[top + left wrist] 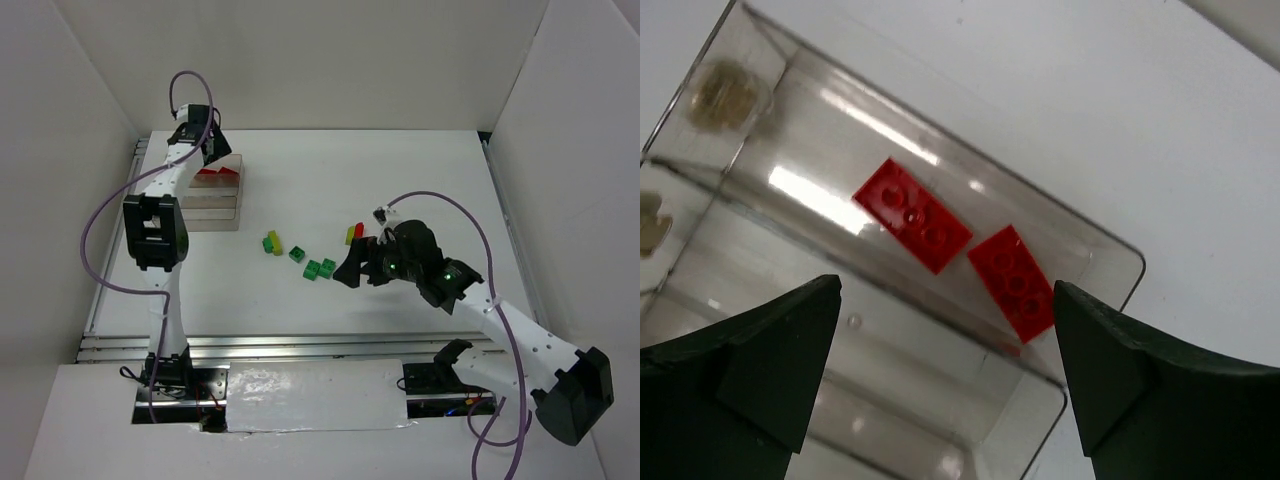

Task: Sort the legos into containers by color

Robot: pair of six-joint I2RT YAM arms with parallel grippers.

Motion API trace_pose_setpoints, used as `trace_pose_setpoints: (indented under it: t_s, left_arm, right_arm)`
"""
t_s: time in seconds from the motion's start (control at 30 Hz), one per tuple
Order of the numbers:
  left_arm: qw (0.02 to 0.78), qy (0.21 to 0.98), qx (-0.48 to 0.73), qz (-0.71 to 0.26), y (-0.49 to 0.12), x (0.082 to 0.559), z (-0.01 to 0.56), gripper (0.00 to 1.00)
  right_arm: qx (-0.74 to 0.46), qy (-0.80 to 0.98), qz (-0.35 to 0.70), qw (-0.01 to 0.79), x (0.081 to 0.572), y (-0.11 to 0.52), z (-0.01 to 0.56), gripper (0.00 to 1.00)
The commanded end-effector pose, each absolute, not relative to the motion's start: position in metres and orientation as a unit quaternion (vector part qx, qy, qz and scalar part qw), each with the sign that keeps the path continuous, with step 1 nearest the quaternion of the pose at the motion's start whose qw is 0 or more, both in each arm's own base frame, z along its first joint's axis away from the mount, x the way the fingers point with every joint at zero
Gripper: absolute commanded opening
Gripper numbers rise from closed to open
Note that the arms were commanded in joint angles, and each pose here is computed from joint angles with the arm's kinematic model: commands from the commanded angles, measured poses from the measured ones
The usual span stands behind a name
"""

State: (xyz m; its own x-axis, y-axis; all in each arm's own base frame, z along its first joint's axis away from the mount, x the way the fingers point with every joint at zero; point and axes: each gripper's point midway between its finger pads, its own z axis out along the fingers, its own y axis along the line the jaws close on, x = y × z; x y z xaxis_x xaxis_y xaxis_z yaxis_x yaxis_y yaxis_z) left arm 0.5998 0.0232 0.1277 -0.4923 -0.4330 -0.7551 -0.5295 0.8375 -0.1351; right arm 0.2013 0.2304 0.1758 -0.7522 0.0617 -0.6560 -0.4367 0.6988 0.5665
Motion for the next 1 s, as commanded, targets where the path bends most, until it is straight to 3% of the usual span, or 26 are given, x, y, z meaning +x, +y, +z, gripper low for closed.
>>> trace_pose_setpoints:
  t_s: [0.0, 0.03, 0.07, 0.13, 0.17, 0.23, 0.47, 0.7, 0.8, 0.83, 0.97]
  left_arm:
    - [0.443, 0.842, -0.307, 0.015, 0.001, 0.564, 0.200, 1.00]
    - [0.469, 0.829, -0.306, -0.009, -0.005, 0.545, 0.240, 1.00]
    - [0.453, 0.838, -0.303, -0.014, -0.014, 0.526, 0.224, 1.00]
    - [0.490, 0.822, -0.286, -0.057, -0.041, 0.491, 0.266, 1.00]
    - [0.474, 0.834, -0.276, -0.056, -0.051, 0.471, 0.247, 1.00]
    - [0.499, 0.830, -0.233, -0.090, -0.089, 0.441, 0.272, 0.99]
    - [0.452, 0.877, -0.101, -0.126, -0.165, 0.342, 0.230, 1.00]
    - [0.427, 0.890, -0.055, -0.153, -0.166, 0.284, 0.210, 0.99]
    - [0.417, 0.894, -0.053, -0.157, -0.163, 0.273, 0.198, 1.00]
    - [0.414, 0.896, -0.054, -0.155, -0.160, 0.269, 0.194, 1.00]
    - [0.411, 0.895, -0.060, -0.164, -0.162, 0.268, 0.189, 0.99]
  right_arm:
    - [0.030, 0.885, 0.254, 0.390, 0.253, 0.197, 0.176, 1.00]
    - [0.051, 0.895, 0.219, 0.384, 0.263, 0.191, 0.163, 1.00]
    - [0.068, 0.900, 0.196, 0.384, 0.271, 0.186, 0.157, 1.00]
    - [0.089, 0.914, 0.147, 0.368, 0.292, 0.179, 0.143, 1.00]
    - [0.085, 0.920, 0.134, 0.359, 0.297, 0.179, 0.136, 1.00]
    - [0.087, 0.931, 0.114, 0.337, 0.316, 0.182, 0.125, 1.00]
    - [0.058, 0.953, 0.048, 0.295, 0.372, 0.190, 0.088, 0.99]
    - [0.047, 0.966, 0.032, 0.253, 0.398, 0.189, 0.044, 0.94]
    - [0.038, 0.970, 0.021, 0.238, 0.401, 0.187, 0.032, 0.85]
    - [0.036, 0.971, 0.021, 0.236, 0.401, 0.187, 0.030, 0.71]
    - [0.024, 0.969, 0.050, 0.241, 0.393, 0.194, 0.029, 0.42]
